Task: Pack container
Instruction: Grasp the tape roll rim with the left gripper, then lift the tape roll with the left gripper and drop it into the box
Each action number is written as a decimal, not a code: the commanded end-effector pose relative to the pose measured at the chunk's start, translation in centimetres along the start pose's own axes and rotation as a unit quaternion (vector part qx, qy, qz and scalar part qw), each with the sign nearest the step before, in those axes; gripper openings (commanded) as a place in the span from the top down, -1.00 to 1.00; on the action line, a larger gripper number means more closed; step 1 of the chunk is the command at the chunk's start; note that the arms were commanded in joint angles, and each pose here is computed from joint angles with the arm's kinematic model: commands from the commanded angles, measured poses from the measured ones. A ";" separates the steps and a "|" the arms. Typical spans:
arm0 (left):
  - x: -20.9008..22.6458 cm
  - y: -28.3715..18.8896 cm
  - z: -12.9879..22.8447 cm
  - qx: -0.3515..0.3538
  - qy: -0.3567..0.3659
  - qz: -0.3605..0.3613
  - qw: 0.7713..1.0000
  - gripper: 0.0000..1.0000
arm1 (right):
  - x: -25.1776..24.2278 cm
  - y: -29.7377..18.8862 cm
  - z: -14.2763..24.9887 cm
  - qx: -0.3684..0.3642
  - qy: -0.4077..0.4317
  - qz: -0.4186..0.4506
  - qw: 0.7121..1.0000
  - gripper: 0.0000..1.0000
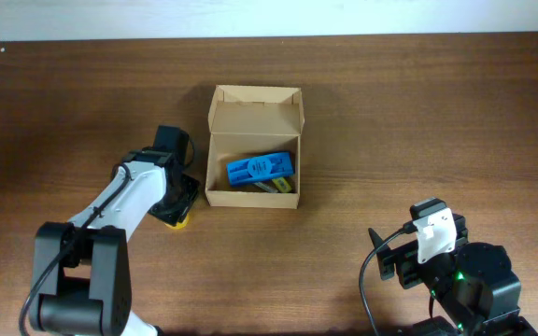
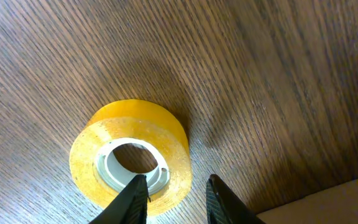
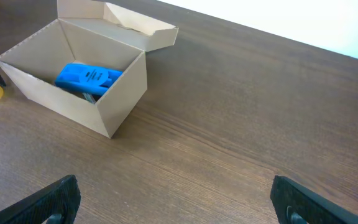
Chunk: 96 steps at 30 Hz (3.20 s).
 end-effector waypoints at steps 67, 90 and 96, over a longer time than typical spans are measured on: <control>-15.4 -12.0 6.1 -0.107 0.371 0.176 0.905 0.86 | -0.1 0.0 0.0 -0.002 0.006 0.002 1.000 -0.98; -15.9 -12.4 7.2 -0.109 0.385 0.175 0.900 0.19 | -0.1 0.0 0.0 -0.002 0.006 0.002 1.000 -0.98; -13.3 -22.8 5.3 -0.216 0.345 0.258 0.876 -0.74 | -0.1 0.0 0.0 -0.002 0.006 0.002 1.000 -0.98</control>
Point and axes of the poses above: each gripper's point midway between its finger pads, its own y axis out along the fingers, its own x axis along the line the jaws close on, z = x × y, the point moved 4 cm from there along -y, back along the fingers, and after that the axes turned 14 degrees about y, right-handed, at the moved point
